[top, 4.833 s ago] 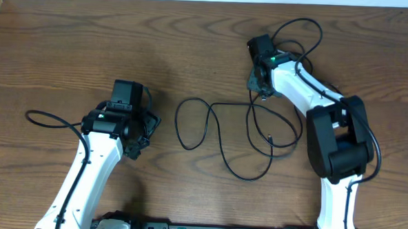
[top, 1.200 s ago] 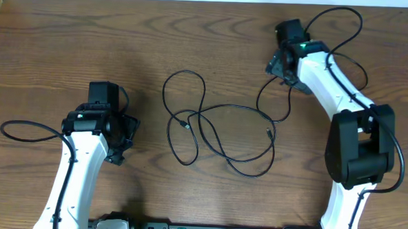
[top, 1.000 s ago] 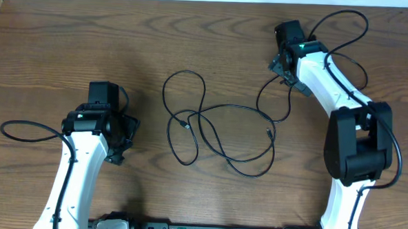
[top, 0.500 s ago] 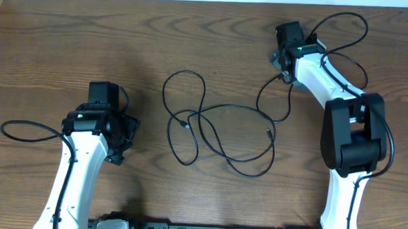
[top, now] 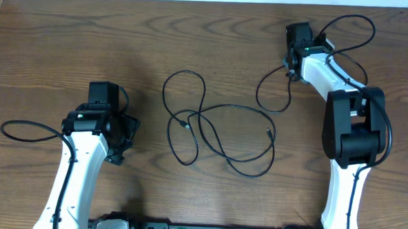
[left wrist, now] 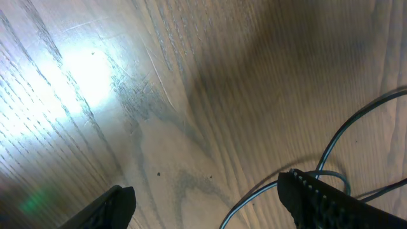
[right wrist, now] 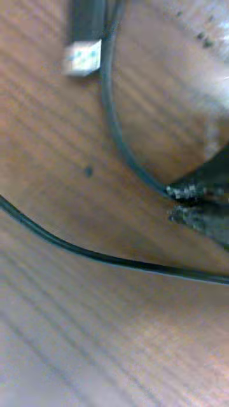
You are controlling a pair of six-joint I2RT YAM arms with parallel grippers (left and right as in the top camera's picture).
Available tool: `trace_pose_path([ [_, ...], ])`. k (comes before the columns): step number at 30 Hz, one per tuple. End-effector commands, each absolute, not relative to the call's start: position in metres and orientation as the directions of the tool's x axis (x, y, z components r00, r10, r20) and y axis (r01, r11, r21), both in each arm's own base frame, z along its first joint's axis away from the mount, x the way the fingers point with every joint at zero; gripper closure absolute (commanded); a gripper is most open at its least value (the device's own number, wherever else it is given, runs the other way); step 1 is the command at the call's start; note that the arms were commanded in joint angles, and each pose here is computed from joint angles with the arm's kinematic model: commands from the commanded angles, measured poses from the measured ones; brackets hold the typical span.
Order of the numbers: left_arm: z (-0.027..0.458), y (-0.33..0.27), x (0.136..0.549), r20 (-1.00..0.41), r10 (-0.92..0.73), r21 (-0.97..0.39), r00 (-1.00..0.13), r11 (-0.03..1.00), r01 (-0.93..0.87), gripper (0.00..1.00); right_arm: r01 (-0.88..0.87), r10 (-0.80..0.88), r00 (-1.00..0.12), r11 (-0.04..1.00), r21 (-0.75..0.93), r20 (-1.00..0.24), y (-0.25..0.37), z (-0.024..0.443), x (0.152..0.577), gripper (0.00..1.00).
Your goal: Untangle cables
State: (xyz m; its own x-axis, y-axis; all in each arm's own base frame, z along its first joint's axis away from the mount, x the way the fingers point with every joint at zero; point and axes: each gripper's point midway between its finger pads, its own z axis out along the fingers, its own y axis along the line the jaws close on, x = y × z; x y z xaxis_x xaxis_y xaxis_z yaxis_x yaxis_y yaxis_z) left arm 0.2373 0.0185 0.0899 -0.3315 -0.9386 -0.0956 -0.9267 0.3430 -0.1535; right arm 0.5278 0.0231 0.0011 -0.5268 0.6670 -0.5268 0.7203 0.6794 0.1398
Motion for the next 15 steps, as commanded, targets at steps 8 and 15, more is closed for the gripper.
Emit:
trace_pose_path([
  [8,0.09,0.02,0.235,-0.096,-0.939,-0.149,-0.33,0.342,-0.928,0.23,0.624,0.519,-0.642,0.781,0.009,-0.564,-0.086,-0.054,0.543,0.99],
  [15,0.09,0.019,0.235,-0.096,-0.939,-0.15,-0.33,0.342,-0.928,0.23,0.665,0.546,-0.513,0.741,0.095,-0.662,-0.214,-0.031,0.549,0.99],
])
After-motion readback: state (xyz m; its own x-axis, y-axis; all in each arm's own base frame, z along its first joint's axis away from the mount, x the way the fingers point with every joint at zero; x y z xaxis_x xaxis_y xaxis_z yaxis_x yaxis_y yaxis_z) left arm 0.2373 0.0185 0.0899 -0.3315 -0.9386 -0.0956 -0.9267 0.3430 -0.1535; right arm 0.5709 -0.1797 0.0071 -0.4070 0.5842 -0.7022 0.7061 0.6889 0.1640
